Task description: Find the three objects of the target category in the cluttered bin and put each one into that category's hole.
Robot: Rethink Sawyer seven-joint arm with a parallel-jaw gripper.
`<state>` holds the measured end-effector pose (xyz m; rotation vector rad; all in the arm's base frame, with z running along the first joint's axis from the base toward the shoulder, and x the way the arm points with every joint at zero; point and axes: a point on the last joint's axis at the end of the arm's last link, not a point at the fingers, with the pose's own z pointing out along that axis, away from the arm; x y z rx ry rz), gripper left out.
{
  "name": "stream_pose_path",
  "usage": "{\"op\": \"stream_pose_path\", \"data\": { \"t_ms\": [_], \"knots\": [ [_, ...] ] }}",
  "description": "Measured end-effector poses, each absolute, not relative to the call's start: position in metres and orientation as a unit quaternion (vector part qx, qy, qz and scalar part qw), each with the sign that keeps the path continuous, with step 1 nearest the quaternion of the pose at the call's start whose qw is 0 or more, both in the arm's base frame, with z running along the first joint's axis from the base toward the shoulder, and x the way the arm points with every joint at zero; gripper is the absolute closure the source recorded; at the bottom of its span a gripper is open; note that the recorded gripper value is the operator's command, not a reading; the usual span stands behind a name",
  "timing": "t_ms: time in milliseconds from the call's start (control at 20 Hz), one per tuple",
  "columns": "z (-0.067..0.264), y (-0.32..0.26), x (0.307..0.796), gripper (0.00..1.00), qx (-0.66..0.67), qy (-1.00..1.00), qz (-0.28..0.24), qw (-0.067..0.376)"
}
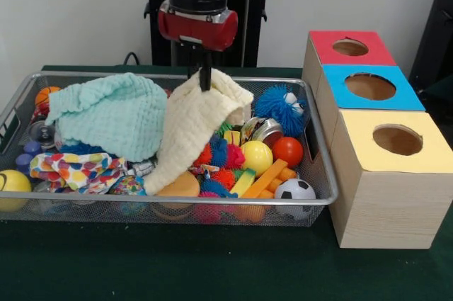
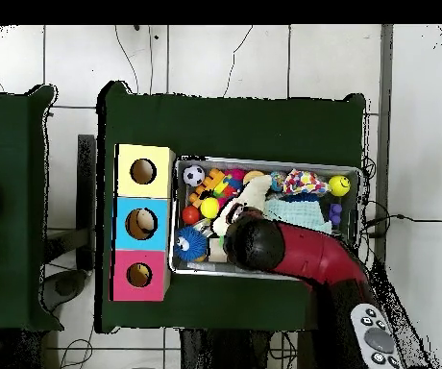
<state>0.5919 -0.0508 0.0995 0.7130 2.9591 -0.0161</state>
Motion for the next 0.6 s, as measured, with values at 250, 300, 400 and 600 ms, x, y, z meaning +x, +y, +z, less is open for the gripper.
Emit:
{"op": "stream_pose_path", "data": {
  "t_ms": [250, 300, 400, 600],
  "knots": [
    [0.109, -0.064, 0.591, 1.0, 0.229, 0.971, -0.015, 0.06],
    [0.111, -0.067, 0.591, 1.0, 0.228, 0.972, -0.017, 0.062],
    [0.116, -0.076, 0.59, 1.0, 0.224, 0.972, -0.024, 0.069],
    [0.13, -0.103, 0.585, 1.0, 0.218, 0.971, -0.045, 0.084]
  ]
}}
